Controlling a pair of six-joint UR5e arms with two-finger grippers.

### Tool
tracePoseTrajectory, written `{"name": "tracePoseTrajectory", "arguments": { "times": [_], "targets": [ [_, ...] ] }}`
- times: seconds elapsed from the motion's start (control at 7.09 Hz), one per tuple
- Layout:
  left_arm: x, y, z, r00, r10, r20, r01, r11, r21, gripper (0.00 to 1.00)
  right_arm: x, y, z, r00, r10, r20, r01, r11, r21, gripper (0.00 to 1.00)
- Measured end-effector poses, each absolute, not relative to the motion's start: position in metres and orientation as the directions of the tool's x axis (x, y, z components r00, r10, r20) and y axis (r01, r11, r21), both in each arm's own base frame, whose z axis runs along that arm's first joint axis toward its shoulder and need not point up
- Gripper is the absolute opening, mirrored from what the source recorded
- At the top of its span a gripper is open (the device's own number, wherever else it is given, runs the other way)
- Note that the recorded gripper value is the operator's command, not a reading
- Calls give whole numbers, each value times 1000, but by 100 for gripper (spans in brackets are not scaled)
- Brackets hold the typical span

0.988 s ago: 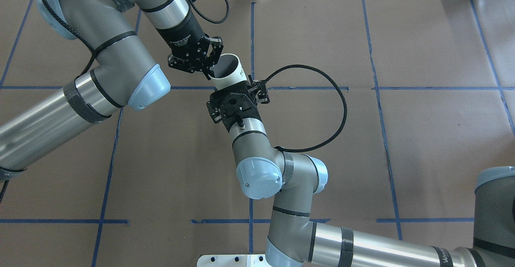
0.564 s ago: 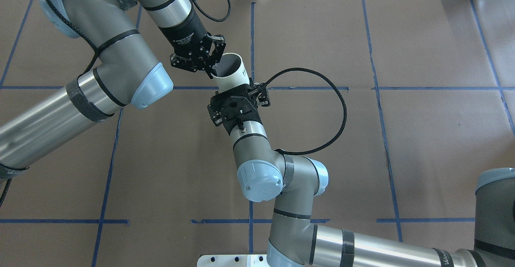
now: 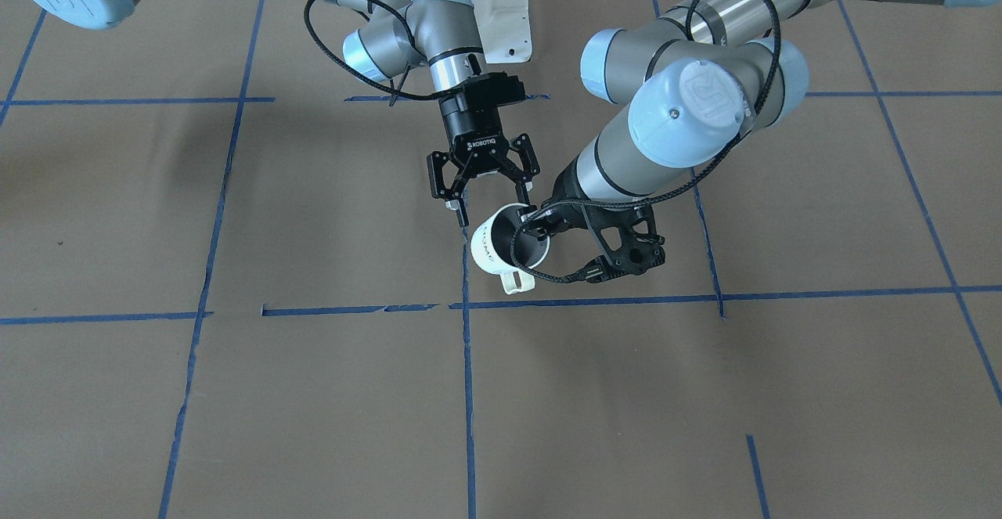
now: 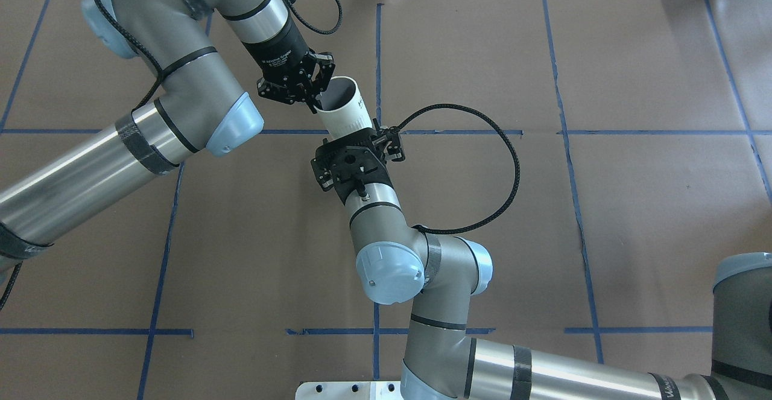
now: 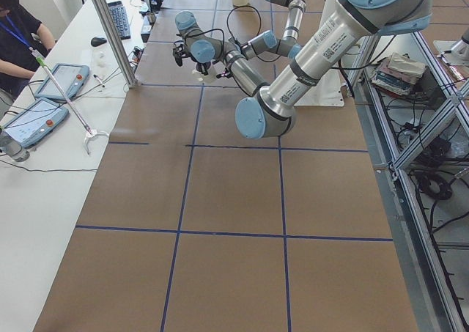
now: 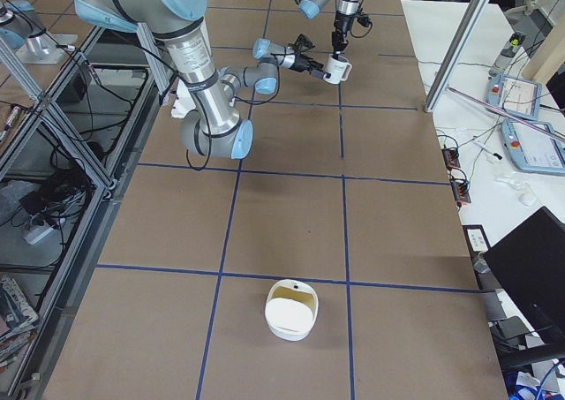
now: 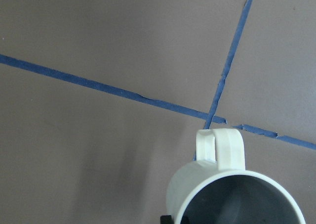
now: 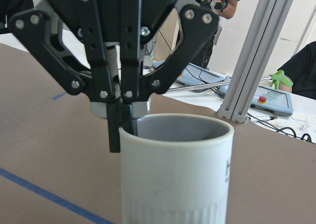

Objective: Left arm hands cup to right arm to dump lemon

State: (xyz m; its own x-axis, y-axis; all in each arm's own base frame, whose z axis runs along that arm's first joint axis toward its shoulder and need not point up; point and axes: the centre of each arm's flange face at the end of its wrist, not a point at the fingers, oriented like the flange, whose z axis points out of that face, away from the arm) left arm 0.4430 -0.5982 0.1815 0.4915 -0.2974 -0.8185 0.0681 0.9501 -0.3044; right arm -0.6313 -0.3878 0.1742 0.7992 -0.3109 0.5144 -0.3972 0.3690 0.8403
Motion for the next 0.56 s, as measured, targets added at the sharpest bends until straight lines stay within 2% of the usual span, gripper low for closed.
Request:
{"name": "tracePoseTrajectory", "arguments": {
  "times": [0.28,0.56],
  "targets": [
    [409,-631,198,492,-310,-814,122,950,-288,0,-628,-387,175,785,-313,535,-421,364,831,100],
    [340,-660,254,516,-275,-811,153,961,-229,0,-617,-386,173,732,-330,596,-493,347,798,100]
  ]
}}
